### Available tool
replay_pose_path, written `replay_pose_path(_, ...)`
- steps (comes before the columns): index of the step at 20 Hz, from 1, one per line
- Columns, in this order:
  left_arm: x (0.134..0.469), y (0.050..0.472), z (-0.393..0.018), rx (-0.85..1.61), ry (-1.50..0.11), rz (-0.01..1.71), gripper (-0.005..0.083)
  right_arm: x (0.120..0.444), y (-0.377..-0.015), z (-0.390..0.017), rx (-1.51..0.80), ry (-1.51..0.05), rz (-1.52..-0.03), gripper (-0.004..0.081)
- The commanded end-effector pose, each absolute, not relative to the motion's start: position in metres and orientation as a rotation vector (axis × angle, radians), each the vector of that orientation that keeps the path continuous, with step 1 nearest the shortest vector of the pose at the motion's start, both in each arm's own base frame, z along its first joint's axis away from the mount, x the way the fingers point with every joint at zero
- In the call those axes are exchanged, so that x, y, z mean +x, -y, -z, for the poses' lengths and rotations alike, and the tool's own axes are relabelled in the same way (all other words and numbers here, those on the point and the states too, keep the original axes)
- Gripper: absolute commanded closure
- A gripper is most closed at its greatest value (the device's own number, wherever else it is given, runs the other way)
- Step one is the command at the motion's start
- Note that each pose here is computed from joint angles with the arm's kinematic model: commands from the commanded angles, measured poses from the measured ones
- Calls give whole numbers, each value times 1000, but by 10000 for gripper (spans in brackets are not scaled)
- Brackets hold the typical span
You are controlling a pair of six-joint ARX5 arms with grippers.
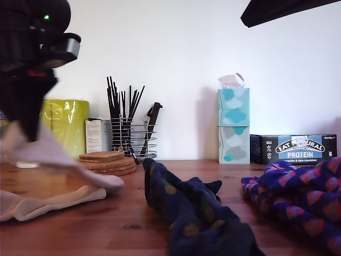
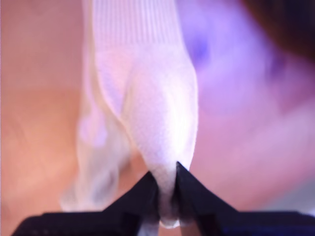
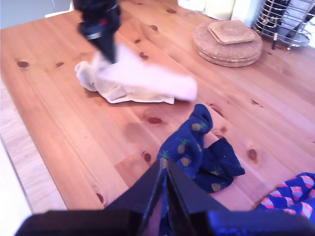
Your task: Pair up the socks based on colour and pattern, by placing each sock on top of its pair
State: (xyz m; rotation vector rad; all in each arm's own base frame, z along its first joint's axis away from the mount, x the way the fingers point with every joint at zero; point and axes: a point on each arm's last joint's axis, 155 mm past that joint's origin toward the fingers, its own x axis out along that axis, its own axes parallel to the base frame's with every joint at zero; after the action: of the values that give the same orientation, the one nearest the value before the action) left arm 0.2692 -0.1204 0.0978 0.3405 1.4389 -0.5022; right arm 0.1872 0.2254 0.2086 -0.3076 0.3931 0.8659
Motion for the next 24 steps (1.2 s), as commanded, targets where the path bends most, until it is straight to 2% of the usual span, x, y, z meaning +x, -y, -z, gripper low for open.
replay_pose_path(1,262,107,-89,368,-1491,481,796,183,-226,-199,-322,-404,-884,782)
replay_pose_path(5,266,88,-93,367,-1509,407,796,182,-227,-199,-323,-402,-891,782)
replay_pose_path(13,291,95,-147,344,-1403,380,796,179,-230,-199,-319,-405,-914,782)
replay_pose_path(24,277,87,-142,333,-1472,369,796,179,-230,-199,-319,-406,-914,782)
